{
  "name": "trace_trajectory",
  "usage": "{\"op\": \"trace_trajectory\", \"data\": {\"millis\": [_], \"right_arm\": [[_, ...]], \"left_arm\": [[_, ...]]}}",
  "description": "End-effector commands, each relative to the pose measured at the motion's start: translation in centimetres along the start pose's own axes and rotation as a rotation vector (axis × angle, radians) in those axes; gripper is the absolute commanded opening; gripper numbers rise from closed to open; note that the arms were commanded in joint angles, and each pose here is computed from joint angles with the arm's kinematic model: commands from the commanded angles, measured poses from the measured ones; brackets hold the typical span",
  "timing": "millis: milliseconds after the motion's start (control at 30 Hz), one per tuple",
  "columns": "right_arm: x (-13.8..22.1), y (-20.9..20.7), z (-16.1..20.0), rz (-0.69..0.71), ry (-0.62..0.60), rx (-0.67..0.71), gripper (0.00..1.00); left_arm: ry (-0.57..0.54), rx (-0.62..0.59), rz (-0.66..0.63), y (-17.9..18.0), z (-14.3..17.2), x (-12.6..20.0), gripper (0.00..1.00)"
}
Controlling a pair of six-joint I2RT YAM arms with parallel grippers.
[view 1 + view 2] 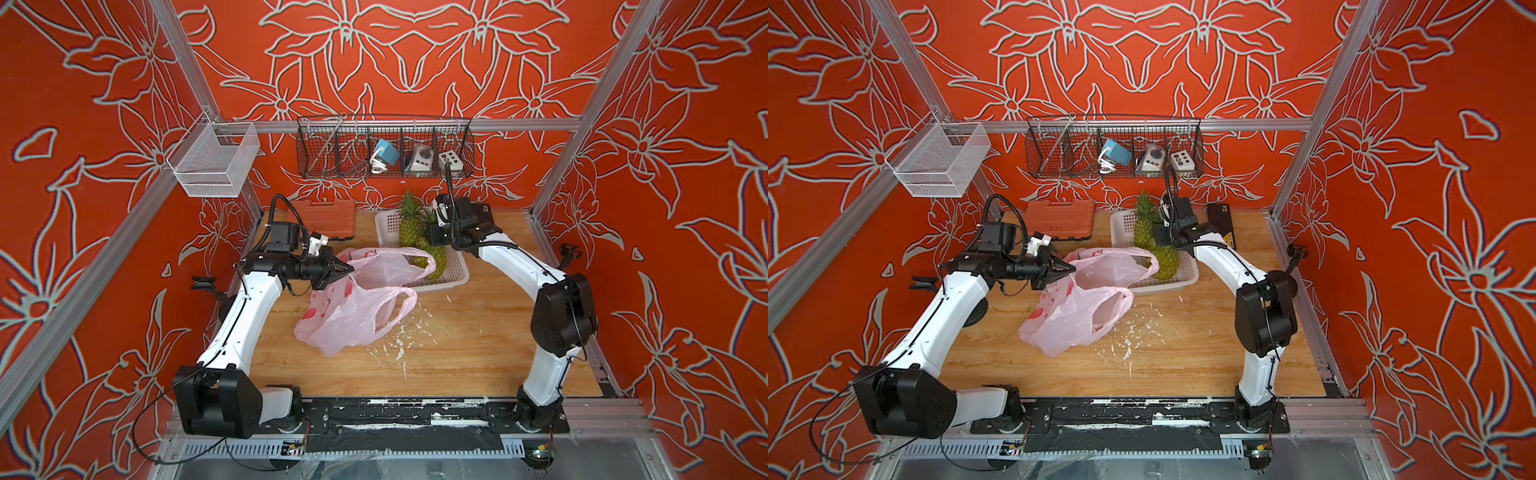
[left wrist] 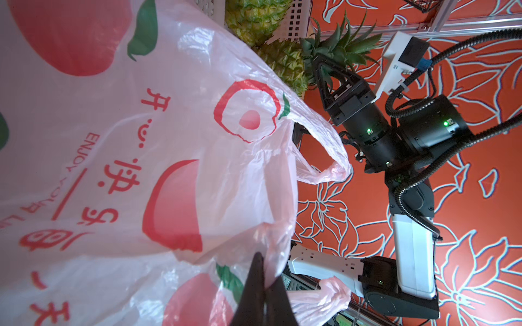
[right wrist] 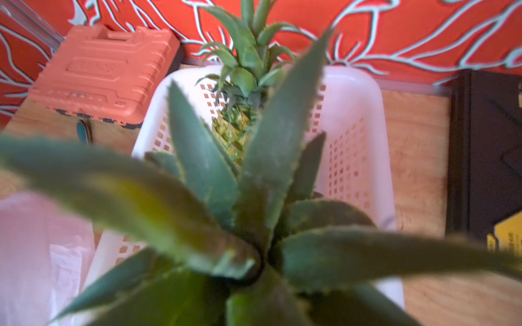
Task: Place the pineapple into a plastic bag & tie a knot
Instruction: Pick up the pineapple from the basket.
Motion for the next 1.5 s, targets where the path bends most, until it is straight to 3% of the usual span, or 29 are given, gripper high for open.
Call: {"op": "trace_trajectory", "data": {"millis": [0,133,633,833,967,1067,1167,1233,1467], "right_arm": [[-0.7,0.7,-0.3,-0.044,-0.03,-0.025,0.2],[1.7,1.4,-1.3,-0.083,-0.086,-0.026,0.0],[21.7,5.3,-5.9,-0.317,-0.374,0.068,0.0],[28.7,7.0,-6.1,-0.499,-0.408,0.102,0.0],[30.5,7.6,-5.4,-0.596,-0.37,0.108,0.0],[31.4,7.3,-5.1,-0.543,-0.413,0.116,0.0],[31.6,5.8,-5.6,-0.304,-0.457,0.091,0.0],[31.8,5.3,-5.8,-0.231,-0.467,0.095,0.0],[36.9,6.0,-5.8,-0.354,-0.594,0.106,0.0]], "left_arm": [[-0.004,-0.006,0.03,-0.3,-0.3,0.3,0.0],[-0.009,-0.006,0.042,-0.5,-0.4,0.5,0.0],[-0.035,0.036,0.127,-0.7,-1.2,0.3,0.0],[-0.041,0.041,0.151,-0.9,-1.5,0.3,0.0],[-0.041,0.043,0.153,-0.9,-1.5,0.3,0.0],[-0.039,0.048,0.154,-0.7,-1.5,0.1,0.0],[-0.037,0.052,0.16,-0.6,-1.4,0.0,0.0],[-0.038,0.053,0.161,-0.6,-1.4,0.1,0.0],[-0.039,0.055,0.168,-0.6,-1.5,0.0,0.0]]}}
Point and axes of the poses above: each gripper's point midway between its finger pads, its own x axis back along the fingers, its own y axis along the line the jaws close on, z = x × y, the point moved 10 cm from there along x, back along the fingers, and after that the axes turned 13 degrees about -x, right-handed, at the moved point
